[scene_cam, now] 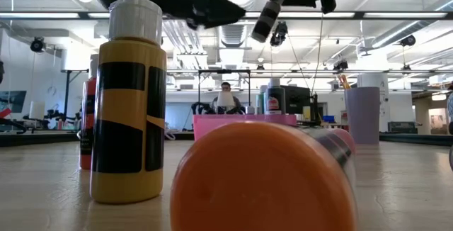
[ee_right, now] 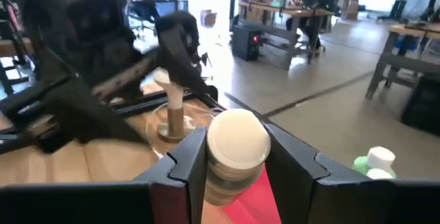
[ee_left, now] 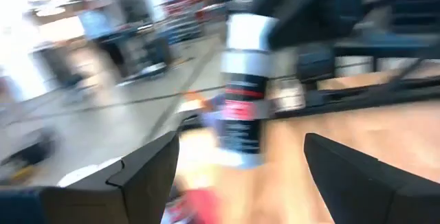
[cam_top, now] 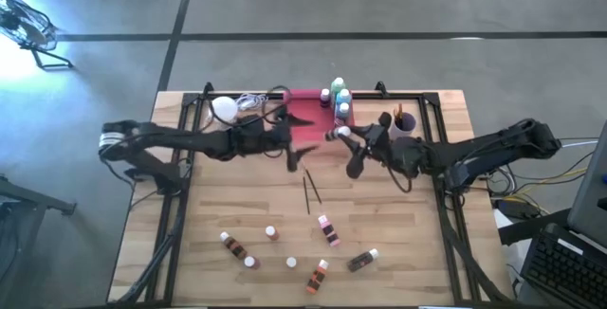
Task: Pick & Place Paint Supplies
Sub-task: Put the grey black paint bottle into the pink bin
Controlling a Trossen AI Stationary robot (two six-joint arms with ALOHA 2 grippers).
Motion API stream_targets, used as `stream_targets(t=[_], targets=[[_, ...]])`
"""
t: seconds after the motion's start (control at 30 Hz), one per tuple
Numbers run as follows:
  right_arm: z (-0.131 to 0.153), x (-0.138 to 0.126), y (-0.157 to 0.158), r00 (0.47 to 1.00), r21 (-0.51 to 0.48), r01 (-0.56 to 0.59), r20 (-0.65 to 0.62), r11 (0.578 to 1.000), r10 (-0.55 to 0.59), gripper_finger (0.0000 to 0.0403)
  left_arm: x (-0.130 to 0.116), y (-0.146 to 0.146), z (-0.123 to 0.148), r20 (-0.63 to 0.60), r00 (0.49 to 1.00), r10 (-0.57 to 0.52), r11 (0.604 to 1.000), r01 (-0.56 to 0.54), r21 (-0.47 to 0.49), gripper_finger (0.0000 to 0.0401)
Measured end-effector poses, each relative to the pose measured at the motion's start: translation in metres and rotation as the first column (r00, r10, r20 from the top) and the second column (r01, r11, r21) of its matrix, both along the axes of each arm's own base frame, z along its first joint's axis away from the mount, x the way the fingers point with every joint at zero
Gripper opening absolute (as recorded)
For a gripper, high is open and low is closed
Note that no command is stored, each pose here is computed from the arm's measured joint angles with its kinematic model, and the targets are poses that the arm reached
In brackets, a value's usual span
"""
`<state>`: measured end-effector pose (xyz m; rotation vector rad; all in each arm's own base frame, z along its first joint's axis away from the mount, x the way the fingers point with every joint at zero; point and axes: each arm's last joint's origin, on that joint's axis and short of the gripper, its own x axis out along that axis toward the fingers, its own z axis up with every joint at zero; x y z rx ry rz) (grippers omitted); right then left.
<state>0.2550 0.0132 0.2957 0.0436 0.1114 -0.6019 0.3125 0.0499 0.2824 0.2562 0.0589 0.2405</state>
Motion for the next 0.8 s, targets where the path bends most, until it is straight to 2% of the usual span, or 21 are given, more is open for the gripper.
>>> stream_targets(t=[0.1,0.23,0.4,0.7,0.8], targets=[[-0.002,0.000,-0.010,1.000,0.020,0.029,-0.010,0.999,-0.028,0.0118,-0.013,0.002,0.004,-0.001,0.995,0.104,0.995,-0.104,0.005,0.0317],[-0.005,0.001,-0.025,0.996,0.050,0.090,-0.011,0.995,-0.089,0.0125,-0.028,0.002,0.002,0.052,0.991,0.127,0.992,-0.128,0.008,0.0312],[-0.011,0.005,-0.040,0.994,0.098,0.107,-0.005,0.989,-0.107,0.0115,-0.042,0.006,0.000,0.117,0.978,0.170,0.985,-0.172,0.008,0.0312],[-0.026,0.026,-0.058,0.985,0.102,0.163,0.033,0.981,-0.167,0.0121,-0.046,0.010,0.000,0.119,0.973,0.198,0.980,-0.199,-0.002,0.0311],[-0.030,0.038,-0.064,0.983,0.087,0.181,0.001,0.980,-0.182,0.0115,-0.047,0.011,0.000,0.119,0.972,0.200,0.979,-0.201,-0.002,0.0311]])
